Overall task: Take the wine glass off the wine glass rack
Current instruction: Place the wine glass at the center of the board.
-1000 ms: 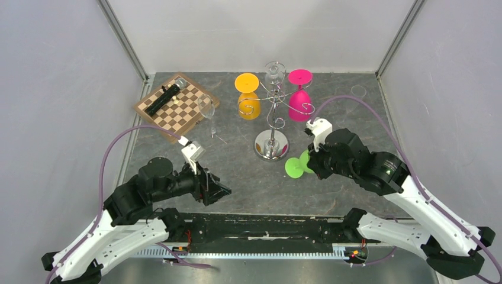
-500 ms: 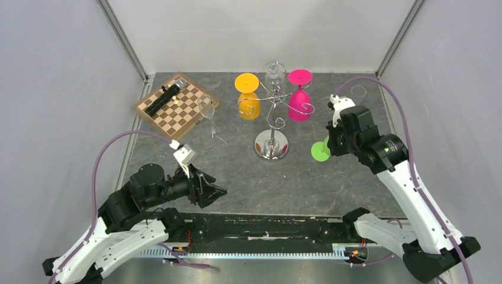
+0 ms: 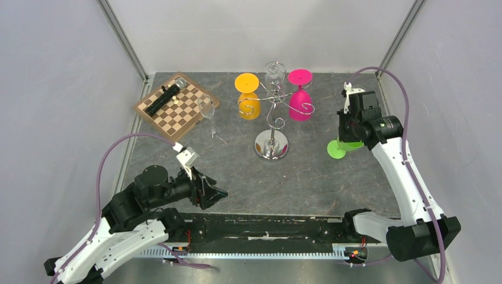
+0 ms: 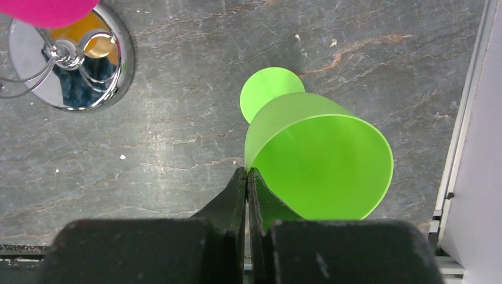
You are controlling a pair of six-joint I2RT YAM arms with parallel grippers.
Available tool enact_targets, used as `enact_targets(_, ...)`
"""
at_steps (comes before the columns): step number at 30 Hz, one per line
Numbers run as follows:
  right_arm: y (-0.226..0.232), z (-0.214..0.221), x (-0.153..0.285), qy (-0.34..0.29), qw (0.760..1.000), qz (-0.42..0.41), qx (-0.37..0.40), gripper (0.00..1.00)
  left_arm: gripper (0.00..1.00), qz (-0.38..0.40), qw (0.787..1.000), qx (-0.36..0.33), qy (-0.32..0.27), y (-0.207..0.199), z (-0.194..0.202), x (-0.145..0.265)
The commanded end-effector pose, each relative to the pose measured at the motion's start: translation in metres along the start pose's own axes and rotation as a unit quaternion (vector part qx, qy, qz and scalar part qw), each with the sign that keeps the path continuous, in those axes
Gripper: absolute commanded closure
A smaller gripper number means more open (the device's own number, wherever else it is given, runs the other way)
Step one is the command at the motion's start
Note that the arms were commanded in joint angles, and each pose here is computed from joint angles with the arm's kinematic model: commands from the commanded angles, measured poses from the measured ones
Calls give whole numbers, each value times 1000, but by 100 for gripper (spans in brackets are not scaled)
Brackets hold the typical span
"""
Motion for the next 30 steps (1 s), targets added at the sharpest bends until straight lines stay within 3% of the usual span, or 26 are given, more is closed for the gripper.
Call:
enact_targets(1,-7,-26,1,-34,999,27,-1,100,23,19,999,-20,-24,-3,-6,0)
enact_targets(30,-59,-69,-66,43,994,97,-36,100,23,1,1000,-15,-8,0,-2,-5)
Point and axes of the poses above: each gripper's point midway between its finger pads, its own x axis back along the fingers, its own y axis along the line the jaws close on, z = x × y, the point moved 8 cm from there along x, back along the fingers, and after that the axes turned 4 degrees about -x, right-handed, at the moved point
